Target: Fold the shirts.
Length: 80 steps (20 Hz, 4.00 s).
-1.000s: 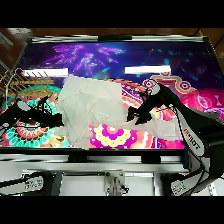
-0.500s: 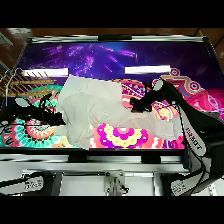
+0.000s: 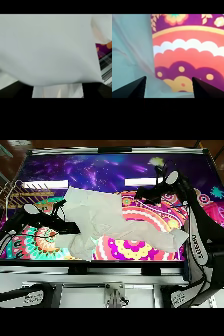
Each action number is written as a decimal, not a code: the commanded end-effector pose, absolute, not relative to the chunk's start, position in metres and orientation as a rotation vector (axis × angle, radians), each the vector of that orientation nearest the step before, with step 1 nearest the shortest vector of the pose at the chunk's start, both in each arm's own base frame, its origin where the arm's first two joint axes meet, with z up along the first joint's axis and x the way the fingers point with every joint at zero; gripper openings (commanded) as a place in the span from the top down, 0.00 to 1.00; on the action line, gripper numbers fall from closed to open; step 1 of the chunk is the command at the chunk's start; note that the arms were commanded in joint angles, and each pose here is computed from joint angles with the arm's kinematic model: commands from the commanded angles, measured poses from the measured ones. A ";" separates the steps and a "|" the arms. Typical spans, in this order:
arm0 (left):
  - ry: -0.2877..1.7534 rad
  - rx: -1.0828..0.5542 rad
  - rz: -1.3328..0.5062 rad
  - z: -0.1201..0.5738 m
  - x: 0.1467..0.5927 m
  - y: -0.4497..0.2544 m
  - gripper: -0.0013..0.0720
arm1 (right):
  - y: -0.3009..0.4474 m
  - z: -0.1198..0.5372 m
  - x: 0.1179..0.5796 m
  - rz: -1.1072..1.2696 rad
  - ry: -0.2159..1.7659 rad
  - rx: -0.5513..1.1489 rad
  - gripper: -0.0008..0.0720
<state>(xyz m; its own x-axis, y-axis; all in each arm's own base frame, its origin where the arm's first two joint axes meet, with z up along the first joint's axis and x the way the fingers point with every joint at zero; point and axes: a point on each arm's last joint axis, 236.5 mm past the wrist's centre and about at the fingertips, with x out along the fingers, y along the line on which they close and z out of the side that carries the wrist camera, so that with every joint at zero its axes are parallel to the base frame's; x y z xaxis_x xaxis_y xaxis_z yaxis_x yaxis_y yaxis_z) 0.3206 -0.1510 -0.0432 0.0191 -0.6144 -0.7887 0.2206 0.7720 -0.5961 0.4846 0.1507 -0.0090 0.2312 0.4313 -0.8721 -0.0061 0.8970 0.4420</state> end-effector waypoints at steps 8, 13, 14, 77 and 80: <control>1.405 -0.411 -0.636 -0.054 0.333 -0.166 0.02 | 0.170 -0.094 0.402 0.483 1.730 0.140 0.06; 1.393 -0.384 -0.661 -0.050 0.335 -0.173 0.92 | 0.178 -0.110 0.386 0.513 1.778 0.000 0.06; 1.375 -0.378 -0.666 -0.044 0.341 -0.172 0.92 | 0.182 -0.113 0.380 0.535 1.796 -0.026 0.19; 0.973 -0.162 -0.579 0.196 0.335 -0.105 0.92 | 0.034 0.188 0.320 0.240 1.183 0.111 0.90; 1.189 -0.231 -0.621 0.121 0.305 -0.122 0.92 | 0.036 0.130 0.306 0.235 1.340 0.158 0.90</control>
<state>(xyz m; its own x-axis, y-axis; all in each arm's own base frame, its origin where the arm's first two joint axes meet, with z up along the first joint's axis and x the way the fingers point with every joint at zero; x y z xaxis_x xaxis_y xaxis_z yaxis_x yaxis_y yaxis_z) 0.3484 -0.1162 0.1940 0.4604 -0.5623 -0.6869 0.4147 0.8204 -0.3936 0.3501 0.0353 0.1903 0.4604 0.2516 -0.8513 -0.1240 0.9678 0.2190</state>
